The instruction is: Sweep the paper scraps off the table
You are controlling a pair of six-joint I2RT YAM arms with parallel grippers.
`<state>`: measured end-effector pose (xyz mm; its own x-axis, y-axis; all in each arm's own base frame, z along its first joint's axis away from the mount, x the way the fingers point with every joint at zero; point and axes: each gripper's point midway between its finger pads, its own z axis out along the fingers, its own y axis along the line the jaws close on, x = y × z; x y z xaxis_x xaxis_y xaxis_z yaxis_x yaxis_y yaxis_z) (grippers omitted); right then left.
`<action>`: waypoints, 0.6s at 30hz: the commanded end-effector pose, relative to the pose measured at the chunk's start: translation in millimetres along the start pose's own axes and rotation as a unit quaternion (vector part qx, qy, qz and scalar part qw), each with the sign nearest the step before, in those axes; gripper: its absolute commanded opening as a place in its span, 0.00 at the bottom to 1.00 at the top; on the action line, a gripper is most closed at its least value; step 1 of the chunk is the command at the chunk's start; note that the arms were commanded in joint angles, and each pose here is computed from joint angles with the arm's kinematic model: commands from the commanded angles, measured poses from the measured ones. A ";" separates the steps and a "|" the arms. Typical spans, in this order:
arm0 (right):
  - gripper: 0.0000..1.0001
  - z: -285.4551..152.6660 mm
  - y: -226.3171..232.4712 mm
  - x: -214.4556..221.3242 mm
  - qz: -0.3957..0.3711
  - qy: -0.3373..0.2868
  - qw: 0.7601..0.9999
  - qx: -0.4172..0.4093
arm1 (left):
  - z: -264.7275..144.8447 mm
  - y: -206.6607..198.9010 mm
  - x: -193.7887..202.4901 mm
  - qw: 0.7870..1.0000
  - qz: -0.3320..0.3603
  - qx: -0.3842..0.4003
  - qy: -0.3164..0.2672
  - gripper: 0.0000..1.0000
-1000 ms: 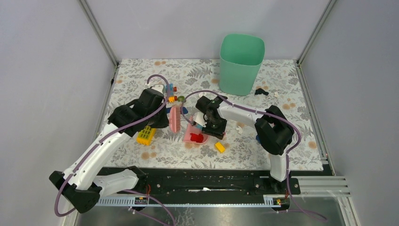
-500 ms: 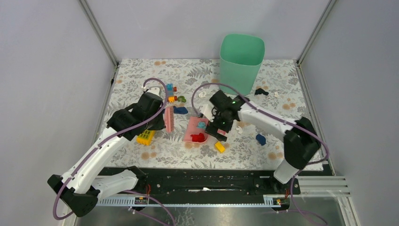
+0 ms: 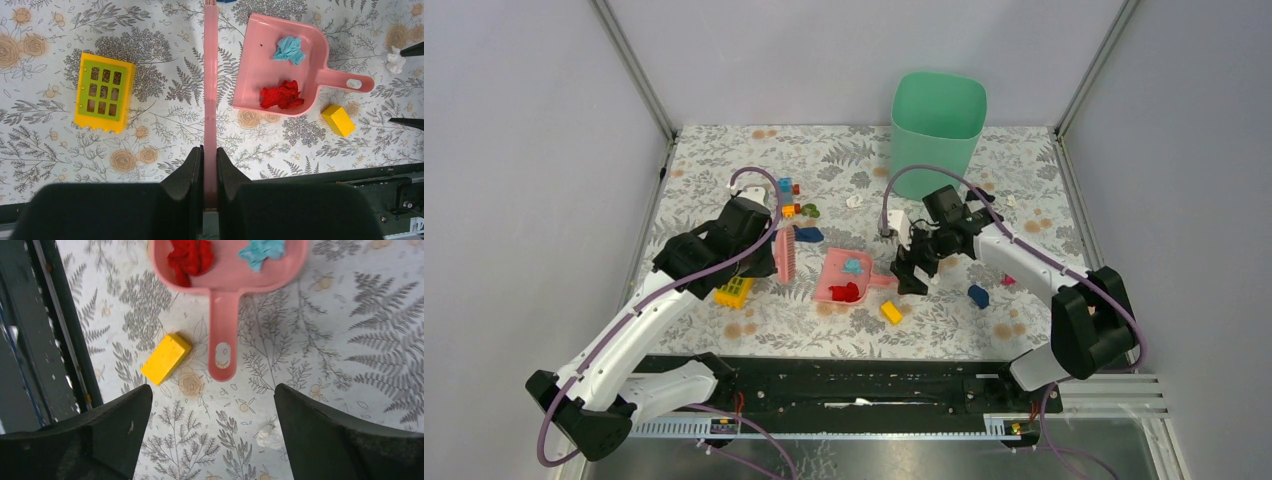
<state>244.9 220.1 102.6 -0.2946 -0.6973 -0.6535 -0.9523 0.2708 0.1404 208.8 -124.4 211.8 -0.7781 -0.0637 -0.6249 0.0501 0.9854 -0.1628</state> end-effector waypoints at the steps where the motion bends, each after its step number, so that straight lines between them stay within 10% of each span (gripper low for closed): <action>1: 0.99 12.3 15.4 10.2 -0.100 -0.018 0.993 -0.056 | -0.3 -7.1 -10.4 1.000 0.003 0.018 -0.021 0.10; 18: 0.65 39.7 1.3 14.1 -0.117 -0.033 0.992 -0.040 | 7.4 -1.8 -4.1 1.000 0.014 0.003 -0.011 0.10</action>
<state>239.9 224.0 64.3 -0.0891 -0.6994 -0.7092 -0.9947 0.0995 0.0268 207.0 -123.5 202.7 -0.7894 -0.0369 -0.6128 0.0655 0.9875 -0.1437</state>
